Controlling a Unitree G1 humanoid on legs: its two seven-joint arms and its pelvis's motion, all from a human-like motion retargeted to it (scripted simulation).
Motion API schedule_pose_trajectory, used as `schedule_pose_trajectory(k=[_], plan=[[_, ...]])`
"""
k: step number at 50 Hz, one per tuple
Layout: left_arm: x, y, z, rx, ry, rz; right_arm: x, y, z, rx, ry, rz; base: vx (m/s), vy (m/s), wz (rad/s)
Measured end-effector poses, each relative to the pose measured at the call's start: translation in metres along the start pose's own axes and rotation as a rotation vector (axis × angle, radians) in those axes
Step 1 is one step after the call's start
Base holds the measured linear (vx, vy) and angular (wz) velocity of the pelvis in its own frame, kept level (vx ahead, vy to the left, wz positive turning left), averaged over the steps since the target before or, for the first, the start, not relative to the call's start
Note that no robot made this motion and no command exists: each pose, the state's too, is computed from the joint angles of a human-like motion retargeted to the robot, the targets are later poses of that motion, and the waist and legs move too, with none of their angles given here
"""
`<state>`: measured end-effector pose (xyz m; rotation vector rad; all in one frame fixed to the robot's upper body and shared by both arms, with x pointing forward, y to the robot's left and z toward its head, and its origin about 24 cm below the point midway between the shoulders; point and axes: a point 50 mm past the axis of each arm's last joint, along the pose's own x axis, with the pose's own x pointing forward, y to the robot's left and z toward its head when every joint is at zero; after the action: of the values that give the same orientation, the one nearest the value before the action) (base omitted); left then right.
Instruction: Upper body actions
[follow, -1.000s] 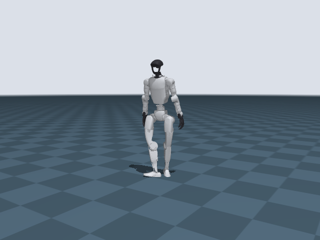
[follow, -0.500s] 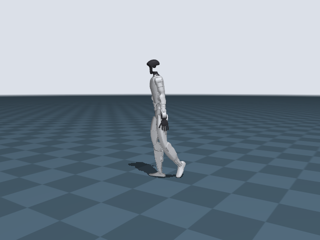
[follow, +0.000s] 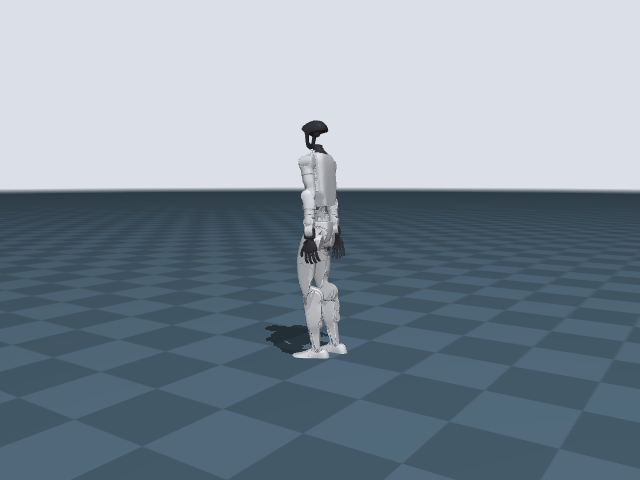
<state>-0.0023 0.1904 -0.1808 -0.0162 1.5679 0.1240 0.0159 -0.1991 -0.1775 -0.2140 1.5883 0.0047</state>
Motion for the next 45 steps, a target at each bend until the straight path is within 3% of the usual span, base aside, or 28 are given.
schedule_pose_trajectory(k=[8, 25, 45], plan=[[0.0, 0.006, 0.017, -0.004, -0.062, 0.018, -0.001, 0.003, -0.029, 0.146, 0.095, -0.012, 0.17, 0.04, -0.5], [0.0, 0.002, 0.016, -0.013, -0.067, -0.004, -0.001, 0.017, 0.025, -0.131, -0.102, 0.044, 0.07, 0.0, -0.17], [-0.001, 0.002, 0.035, 0.03, -0.112, -0.001, -0.001, -0.004, 0.001, 0.017, -0.019, -0.009, 0.02, -0.1, 1.25]])
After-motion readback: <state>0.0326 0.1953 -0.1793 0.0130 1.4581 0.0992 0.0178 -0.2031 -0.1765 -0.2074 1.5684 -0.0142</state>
